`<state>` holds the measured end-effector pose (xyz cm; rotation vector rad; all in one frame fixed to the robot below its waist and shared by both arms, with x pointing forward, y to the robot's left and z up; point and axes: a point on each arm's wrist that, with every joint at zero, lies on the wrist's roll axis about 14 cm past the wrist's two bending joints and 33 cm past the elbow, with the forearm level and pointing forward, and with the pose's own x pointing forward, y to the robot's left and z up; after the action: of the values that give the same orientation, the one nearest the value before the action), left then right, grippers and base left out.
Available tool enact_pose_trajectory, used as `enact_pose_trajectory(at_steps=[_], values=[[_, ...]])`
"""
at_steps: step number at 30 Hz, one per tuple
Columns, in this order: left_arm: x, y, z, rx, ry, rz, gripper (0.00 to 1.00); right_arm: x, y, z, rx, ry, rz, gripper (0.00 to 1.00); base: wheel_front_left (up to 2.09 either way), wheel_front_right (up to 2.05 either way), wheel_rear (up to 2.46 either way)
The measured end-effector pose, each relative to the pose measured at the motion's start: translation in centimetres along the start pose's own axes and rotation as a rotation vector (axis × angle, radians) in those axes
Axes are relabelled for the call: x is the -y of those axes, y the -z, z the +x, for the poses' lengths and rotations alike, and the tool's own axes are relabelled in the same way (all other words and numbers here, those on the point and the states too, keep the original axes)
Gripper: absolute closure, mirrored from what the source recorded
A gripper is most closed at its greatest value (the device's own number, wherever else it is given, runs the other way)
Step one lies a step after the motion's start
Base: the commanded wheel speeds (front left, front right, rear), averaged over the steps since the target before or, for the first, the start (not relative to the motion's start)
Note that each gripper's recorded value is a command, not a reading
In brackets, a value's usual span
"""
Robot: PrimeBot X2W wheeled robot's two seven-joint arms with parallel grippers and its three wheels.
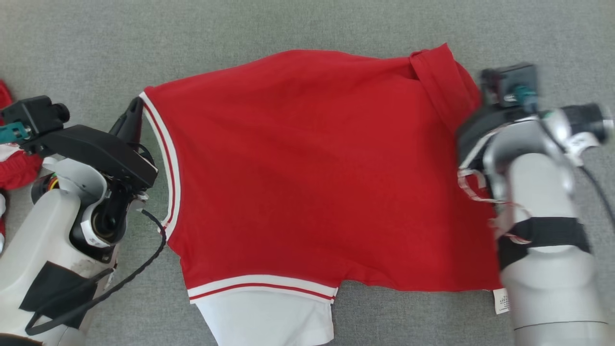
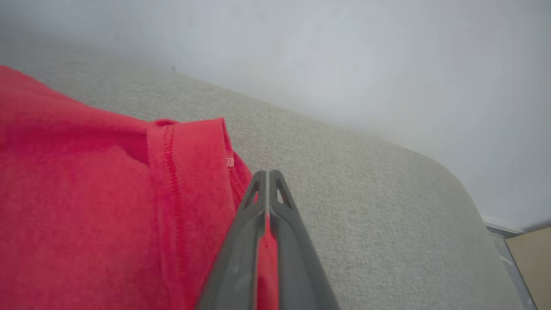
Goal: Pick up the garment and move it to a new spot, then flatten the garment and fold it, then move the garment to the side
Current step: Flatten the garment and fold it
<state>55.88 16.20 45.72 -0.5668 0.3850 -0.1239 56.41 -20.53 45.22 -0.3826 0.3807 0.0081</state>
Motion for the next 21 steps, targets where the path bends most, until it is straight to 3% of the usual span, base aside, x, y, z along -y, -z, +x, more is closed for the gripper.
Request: enact_pose_trajectory(at_steps=[1, 7, 21], values=[[0.2, 0.1, 0.0, -0.007, 0.007, -0.001, 1.0, -0.6, -0.1, 0.0, 0.005, -0.02, -0.002, 0.0, 0.0, 0.0, 0.0], [0.3, 1.2, 0.3, -0.033, 0.01, -0.012, 1.0, -5.3, 0.3, 0.2, -0.009, -0.154, -0.034, 0.0, 0.0, 0.0, 0.0], [-0.8, 0.9, 1.0, -0.029, -0.005, -0.052, 1.0, -5.1, -0.8, 2.3, 0.005, -0.119, -0.189, 0.0, 0.0, 0.0, 0.0]])
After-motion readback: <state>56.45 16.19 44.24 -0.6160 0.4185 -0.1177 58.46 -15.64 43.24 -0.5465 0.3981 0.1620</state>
